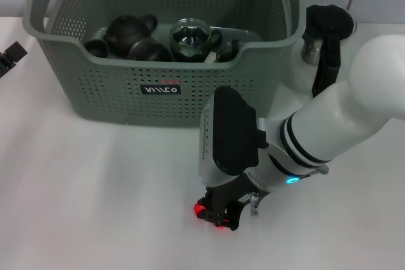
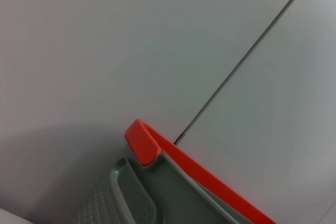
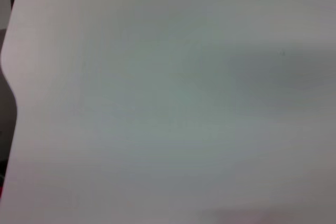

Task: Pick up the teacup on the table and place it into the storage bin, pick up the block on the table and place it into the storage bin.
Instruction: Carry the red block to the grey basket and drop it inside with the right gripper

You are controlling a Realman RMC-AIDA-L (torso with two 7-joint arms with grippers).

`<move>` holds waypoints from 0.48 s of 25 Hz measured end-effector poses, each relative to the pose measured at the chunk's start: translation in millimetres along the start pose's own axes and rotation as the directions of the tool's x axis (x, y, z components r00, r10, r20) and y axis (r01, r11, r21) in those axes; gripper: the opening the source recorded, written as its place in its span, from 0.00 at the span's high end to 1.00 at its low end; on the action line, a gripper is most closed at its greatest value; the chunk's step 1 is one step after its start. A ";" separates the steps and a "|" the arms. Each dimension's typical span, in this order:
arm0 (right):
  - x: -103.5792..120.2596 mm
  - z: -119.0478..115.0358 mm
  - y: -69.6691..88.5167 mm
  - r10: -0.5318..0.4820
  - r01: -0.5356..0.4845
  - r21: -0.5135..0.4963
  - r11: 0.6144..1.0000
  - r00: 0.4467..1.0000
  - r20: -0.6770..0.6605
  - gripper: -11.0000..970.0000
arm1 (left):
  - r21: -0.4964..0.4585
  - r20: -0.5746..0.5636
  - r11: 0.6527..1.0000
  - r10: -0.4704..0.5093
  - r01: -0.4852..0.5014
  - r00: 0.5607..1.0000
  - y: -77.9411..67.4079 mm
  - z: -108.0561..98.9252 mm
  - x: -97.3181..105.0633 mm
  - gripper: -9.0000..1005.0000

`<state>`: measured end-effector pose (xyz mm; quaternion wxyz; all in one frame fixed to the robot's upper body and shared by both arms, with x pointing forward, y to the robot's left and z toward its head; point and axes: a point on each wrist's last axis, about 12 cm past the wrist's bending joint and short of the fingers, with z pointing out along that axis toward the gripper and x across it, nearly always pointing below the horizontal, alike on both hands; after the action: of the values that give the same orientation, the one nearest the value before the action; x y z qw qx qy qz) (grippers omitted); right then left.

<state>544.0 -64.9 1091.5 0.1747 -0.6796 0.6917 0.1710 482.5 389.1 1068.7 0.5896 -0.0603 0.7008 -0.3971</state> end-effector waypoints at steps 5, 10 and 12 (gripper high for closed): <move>0.1 -1.0 -0.1 0.005 -0.005 -0.005 1.000 1.000 0.003 0.85 | -0.002 0.000 1.000 -0.001 0.001 1.000 0.2 -0.7 0.3 0.08; -0.6 -3.5 -2.1 0.013 -0.013 -0.001 1.000 1.000 0.009 0.84 | -0.004 0.000 1.000 -0.001 0.001 1.000 0.4 -0.9 0.3 0.08; -1.9 -5.6 -2.4 0.014 -0.014 0.003 1.000 1.000 0.015 0.84 | -0.004 0.000 1.000 -0.001 0.001 1.000 0.4 -1.0 0.3 0.08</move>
<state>546.4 -66.0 1097.3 0.1797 -0.6732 0.6952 0.1765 481.8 389.7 1068.2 0.5893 -0.0617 0.7015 -0.3960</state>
